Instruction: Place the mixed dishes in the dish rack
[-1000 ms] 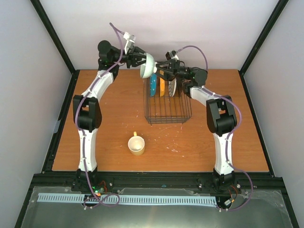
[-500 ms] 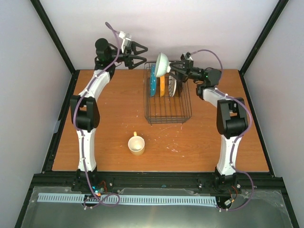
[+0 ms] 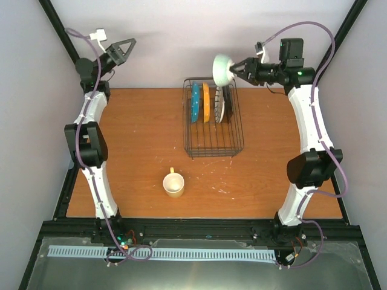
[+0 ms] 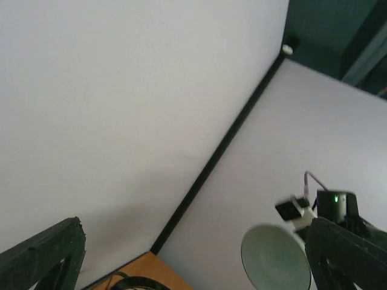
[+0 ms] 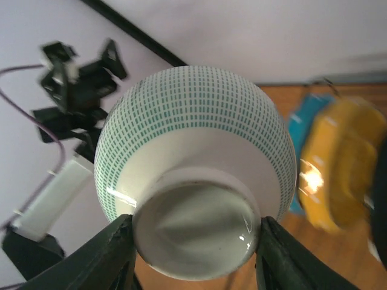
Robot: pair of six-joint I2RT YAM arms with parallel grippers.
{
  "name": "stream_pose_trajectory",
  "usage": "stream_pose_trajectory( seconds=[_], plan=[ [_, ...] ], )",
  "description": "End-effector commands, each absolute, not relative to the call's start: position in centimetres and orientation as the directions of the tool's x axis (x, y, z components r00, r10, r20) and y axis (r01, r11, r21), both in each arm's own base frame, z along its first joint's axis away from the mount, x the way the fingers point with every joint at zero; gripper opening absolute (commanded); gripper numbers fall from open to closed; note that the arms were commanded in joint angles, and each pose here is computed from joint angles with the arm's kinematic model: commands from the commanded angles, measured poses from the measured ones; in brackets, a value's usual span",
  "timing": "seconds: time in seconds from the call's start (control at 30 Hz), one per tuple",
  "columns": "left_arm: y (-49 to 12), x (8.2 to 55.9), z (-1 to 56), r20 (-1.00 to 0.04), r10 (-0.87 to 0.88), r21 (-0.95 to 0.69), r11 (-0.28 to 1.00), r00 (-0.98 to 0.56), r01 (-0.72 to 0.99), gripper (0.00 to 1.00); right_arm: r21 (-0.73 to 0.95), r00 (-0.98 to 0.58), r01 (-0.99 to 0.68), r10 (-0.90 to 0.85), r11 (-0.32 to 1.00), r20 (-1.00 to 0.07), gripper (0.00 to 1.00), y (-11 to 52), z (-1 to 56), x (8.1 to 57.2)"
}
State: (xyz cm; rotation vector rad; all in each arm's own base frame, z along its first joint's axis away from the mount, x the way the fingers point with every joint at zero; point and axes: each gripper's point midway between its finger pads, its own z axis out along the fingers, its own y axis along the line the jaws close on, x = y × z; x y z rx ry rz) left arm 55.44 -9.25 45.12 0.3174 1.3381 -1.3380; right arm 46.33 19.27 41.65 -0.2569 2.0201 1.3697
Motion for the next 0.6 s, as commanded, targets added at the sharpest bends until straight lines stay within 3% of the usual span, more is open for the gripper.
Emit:
stream_pose_trajectory(
  seconds=[0.0, 0.07, 0.1, 0.13, 0.17, 0.23, 0.4, 0.57],
  plan=[
    [-7.1, 55.0, 43.8, -0.709, -0.567, -0.573, 0.116, -0.420, 0.812, 1.00, 0.610, -0.875, -0.303, 0.040, 0.732, -0.482, 0.03, 16.3, 31.9, 43.1],
    [-7.5, 56.8, 43.5, -0.759, -0.510, -0.590, 0.275, -0.405, 0.759, 1.00, 0.545, -0.881, -0.263, 0.032, 0.796, -0.471, 0.03, 15.5, 30.5, 42.5],
    [-7.7, 56.5, 45.3, -0.827, -0.473, -0.507, 0.390, -0.305, 0.768, 1.00, 0.505, -0.884, -0.241, 0.027, 0.829, -0.466, 0.03, 15.2, 29.8, 42.2],
    [-6.5, 58.4, 44.7, -0.833, -0.477, -0.534, 0.560, -0.281, 0.633, 1.00, 0.452, -0.886, -0.221, 0.016, 0.864, -0.463, 0.03, 14.8, 29.2, 41.9],
    [-6.2, 58.5, 46.0, -0.882, -0.424, -0.461, 0.688, -0.204, 0.561, 1.00, 0.409, -0.890, -0.204, 0.006, 0.889, -0.457, 0.03, 14.6, 28.6, 41.7],
    [-4.6, 58.6, 46.8, -0.943, -0.305, -0.332, 0.862, -0.132, 0.383, 1.00, 0.321, -0.890, -0.184, -0.019, 0.929, -0.455, 0.03, 14.3, 27.7, 41.4],
    [1.1, 58.0, 44.7, -0.974, -0.067, -0.060, 0.998, -0.215, -0.036, 1.00, 0.185, -0.889, -0.215, -0.114, 0.959, -0.444, 0.03, 16.6, 26.0, 40.6],
    [4.6, 54.9, 39.8, -0.934, -0.025, 0.056, 0.975, -0.357, -0.215, 1.00, 0.116, -0.894, -0.264, -0.198, 0.958, -0.402, 0.03, 19.1, 24.5, 39.3]
  ],
)
